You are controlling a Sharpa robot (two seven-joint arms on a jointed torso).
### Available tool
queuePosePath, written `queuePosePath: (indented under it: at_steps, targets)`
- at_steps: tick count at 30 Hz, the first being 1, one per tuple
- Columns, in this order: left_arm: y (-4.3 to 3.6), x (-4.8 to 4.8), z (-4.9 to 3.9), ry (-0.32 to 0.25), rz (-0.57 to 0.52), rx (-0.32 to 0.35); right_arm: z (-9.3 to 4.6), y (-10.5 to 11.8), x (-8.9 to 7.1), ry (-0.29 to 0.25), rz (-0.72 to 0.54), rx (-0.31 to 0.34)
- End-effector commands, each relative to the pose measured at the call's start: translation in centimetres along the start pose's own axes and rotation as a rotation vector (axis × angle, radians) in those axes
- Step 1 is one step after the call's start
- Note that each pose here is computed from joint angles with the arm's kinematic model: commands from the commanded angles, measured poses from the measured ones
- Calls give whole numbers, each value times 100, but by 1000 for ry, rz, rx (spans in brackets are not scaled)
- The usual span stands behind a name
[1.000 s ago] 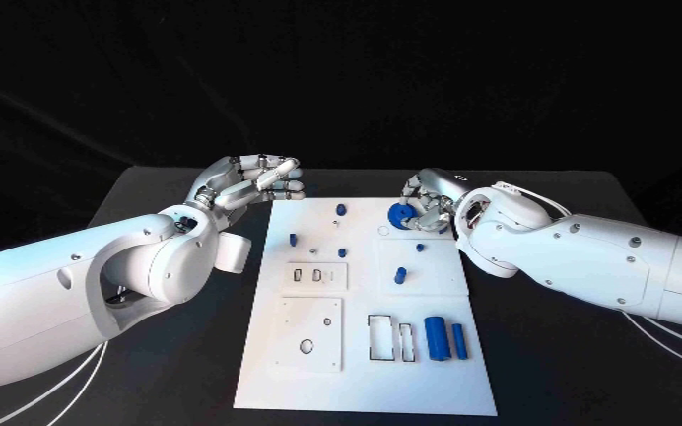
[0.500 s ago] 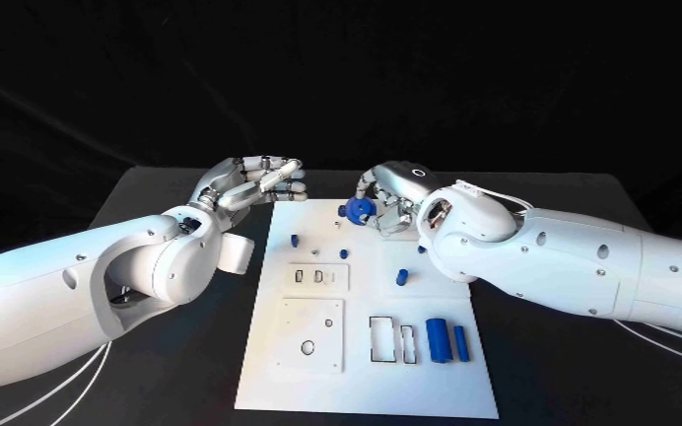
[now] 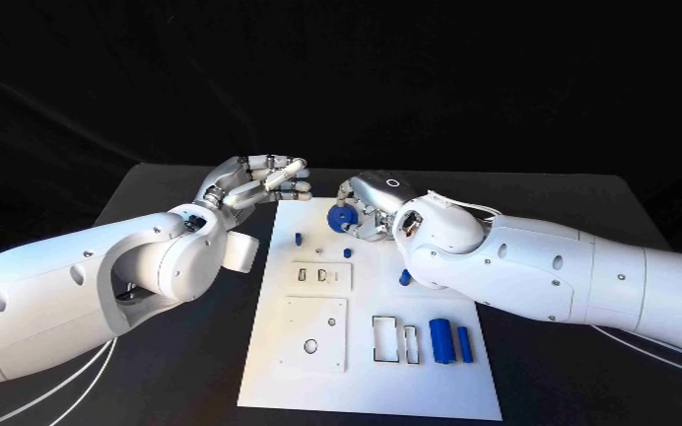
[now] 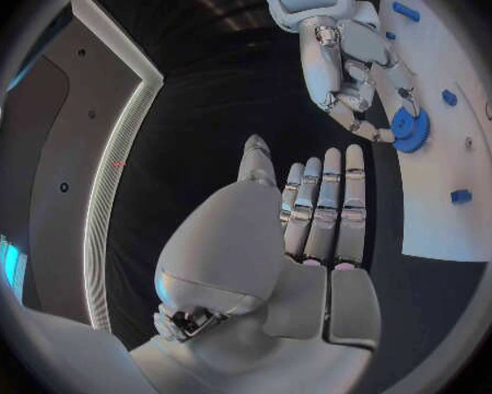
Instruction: Assemble the parts on the task board
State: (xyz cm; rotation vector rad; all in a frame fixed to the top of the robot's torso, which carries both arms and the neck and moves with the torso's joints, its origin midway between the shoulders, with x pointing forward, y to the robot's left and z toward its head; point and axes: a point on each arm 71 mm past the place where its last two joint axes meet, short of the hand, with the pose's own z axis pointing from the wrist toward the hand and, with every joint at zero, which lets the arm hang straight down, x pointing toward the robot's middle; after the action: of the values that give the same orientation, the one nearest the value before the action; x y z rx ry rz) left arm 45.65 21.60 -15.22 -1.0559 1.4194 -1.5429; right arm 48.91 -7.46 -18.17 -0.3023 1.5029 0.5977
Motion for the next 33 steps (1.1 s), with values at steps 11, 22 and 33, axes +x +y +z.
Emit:
queuePosePath:
  at_steps: [11,22,33]
  targets:
    - [-16,22,3,10,-3,6,70,12,132,27,-40,4]
    - [-15,27,2,11,-2,4,113,-28,164,38,-44,19]
    - [-15,23,1,10,-2,3,133,-30,196,58,-37,11]
